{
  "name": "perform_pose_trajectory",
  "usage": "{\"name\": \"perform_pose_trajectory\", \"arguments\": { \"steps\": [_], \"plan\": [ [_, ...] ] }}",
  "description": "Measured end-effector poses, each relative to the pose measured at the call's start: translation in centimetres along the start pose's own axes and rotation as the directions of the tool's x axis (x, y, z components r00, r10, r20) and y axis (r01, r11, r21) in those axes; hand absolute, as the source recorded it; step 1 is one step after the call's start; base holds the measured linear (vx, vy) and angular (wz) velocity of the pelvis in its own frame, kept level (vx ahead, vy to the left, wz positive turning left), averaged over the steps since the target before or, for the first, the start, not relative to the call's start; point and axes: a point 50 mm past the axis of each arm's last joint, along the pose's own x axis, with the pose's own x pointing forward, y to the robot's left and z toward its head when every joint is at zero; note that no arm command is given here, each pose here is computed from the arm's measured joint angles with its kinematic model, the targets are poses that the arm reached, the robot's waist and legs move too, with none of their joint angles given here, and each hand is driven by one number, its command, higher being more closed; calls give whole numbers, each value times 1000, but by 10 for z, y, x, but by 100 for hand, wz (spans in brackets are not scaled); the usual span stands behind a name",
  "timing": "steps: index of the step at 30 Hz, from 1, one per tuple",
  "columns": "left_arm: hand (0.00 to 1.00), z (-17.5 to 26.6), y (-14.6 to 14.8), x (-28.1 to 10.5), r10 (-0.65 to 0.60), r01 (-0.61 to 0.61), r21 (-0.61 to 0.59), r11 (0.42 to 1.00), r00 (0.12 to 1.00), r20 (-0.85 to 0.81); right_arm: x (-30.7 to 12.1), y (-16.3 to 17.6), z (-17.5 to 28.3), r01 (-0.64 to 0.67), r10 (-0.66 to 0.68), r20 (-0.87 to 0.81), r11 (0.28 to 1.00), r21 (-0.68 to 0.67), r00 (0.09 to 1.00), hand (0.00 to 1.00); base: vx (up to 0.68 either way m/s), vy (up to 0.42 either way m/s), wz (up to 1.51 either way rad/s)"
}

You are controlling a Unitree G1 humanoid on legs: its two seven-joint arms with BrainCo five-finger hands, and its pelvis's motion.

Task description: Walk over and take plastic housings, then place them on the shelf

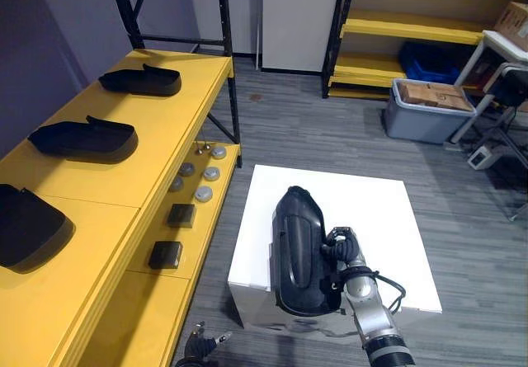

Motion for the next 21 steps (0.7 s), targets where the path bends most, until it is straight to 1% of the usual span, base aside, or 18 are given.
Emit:
{"name": "perform_pose_trajectory", "arguments": {
  "steps": [5,7,11,15,20,21],
  "plan": [
    [0,42,6,-6,46,-32,-68,997,979,200,-2,-11,17,76,-79,83,996,44,993,100,0,0,0],
    [0,69,10,-12,74,-35,-128,991,946,316,-3,-17,29,103,-111,135,992,67,985,100,0,0,0],
    [0,99,9,-26,109,-19,-200,980,886,451,-5,-25,43,150,-166,194,984,96,967,100,0,0,0],
    [0,136,7,-46,127,47,-266,963,790,599,-7,-29,53,185,-211,230,974,131,950,100,0,0,0],
    [0,178,-3,-78,97,155,-244,957,625,775,-12,-35,69,215,-262,288,959,185,921,100,0,0,0],
    [0,180,-6,-81,88,168,-238,957,612,786,-12,-35,70,218,-267,292,957,189,918,100,0,0,0]
  ]
}}
